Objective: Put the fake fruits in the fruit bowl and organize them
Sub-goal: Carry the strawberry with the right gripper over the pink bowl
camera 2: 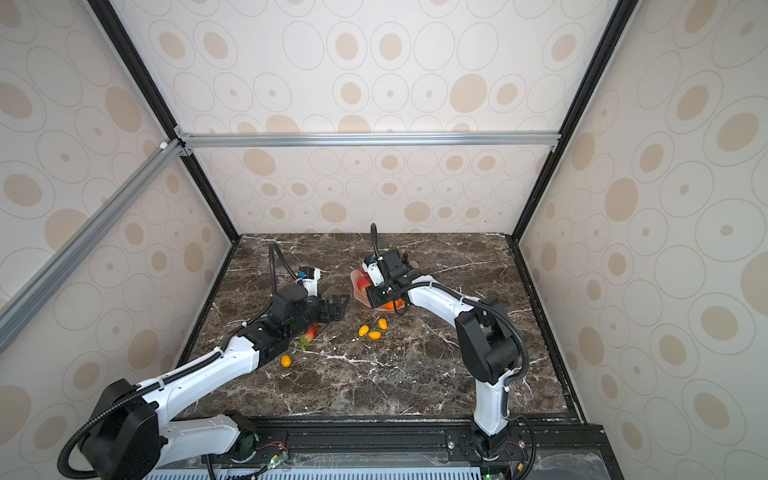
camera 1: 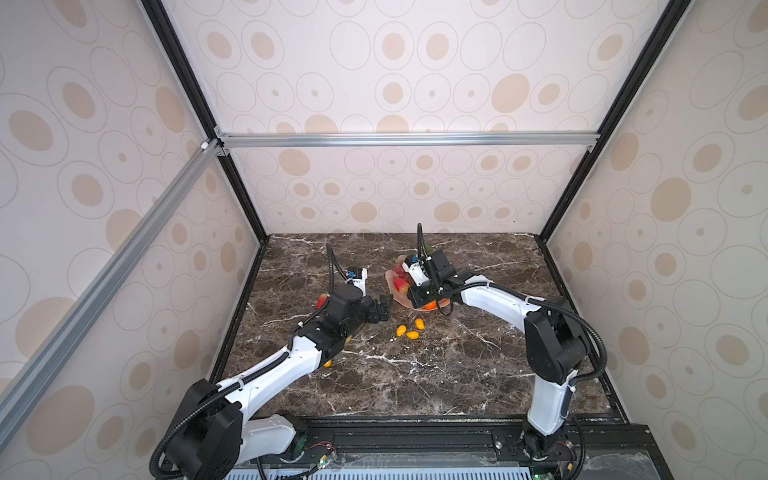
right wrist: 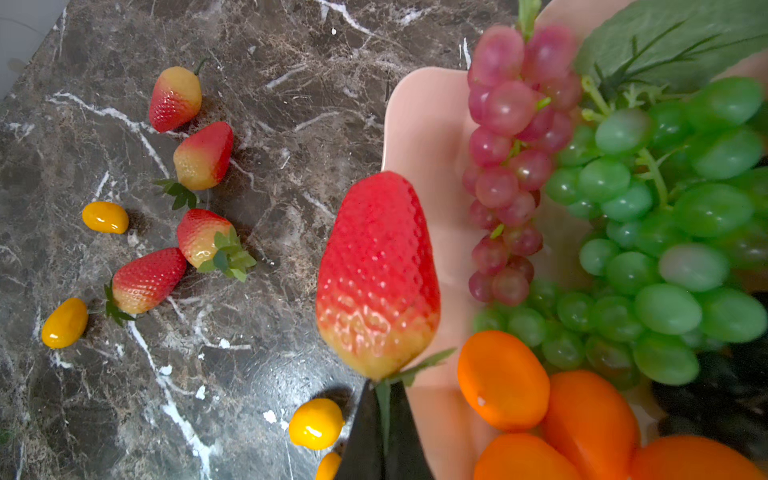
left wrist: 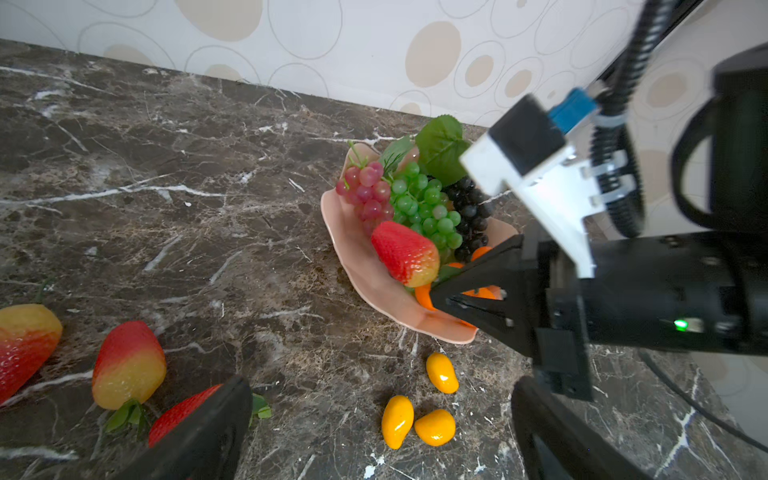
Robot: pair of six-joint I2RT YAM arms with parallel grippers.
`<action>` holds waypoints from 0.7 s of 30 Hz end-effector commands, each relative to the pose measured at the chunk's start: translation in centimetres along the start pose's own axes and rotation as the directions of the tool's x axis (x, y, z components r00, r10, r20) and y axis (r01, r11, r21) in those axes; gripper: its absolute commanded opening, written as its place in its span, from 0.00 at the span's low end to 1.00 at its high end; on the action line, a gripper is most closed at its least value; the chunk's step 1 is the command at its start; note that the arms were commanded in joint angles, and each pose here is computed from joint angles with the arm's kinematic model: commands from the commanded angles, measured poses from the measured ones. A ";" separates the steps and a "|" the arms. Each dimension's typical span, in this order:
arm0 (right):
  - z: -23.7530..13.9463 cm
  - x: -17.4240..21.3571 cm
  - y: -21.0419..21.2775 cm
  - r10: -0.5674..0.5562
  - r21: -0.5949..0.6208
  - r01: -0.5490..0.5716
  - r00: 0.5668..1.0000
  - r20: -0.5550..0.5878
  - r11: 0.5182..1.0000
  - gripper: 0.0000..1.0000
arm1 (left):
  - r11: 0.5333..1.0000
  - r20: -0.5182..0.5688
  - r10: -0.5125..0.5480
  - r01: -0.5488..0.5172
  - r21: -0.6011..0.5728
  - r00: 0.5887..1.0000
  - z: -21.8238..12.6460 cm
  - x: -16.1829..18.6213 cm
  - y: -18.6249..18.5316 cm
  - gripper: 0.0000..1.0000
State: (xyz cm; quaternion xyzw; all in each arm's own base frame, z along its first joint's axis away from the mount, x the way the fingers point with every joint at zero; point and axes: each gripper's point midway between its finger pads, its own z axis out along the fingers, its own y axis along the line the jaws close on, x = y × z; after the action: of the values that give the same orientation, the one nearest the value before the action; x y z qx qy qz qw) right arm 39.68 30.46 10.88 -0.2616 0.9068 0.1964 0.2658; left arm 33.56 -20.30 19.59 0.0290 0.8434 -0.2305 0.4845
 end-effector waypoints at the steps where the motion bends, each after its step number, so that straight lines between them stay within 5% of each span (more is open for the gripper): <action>1: 0.6 0.5 -0.5 0.002 -0.002 -0.002 0.999 -0.049 1.000 0.00 | 0.999 0.047 0.015 -0.017 0.029 0.999 -0.8 -1.2 -0.3 0.98; 21: 3.8 1.1 -1.4 0.002 -0.011 -0.004 0.990 -0.142 1.000 0.00 | 1.000 0.044 0.003 -0.003 0.002 0.999 -1.5 -0.8 1.0 0.98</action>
State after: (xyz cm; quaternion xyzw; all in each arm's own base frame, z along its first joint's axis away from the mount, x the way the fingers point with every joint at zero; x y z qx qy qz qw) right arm 40.95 30.94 7.30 -0.2700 0.9220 0.1854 0.2065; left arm 32.97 -19.09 19.66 0.0252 0.8390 -0.2323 0.4915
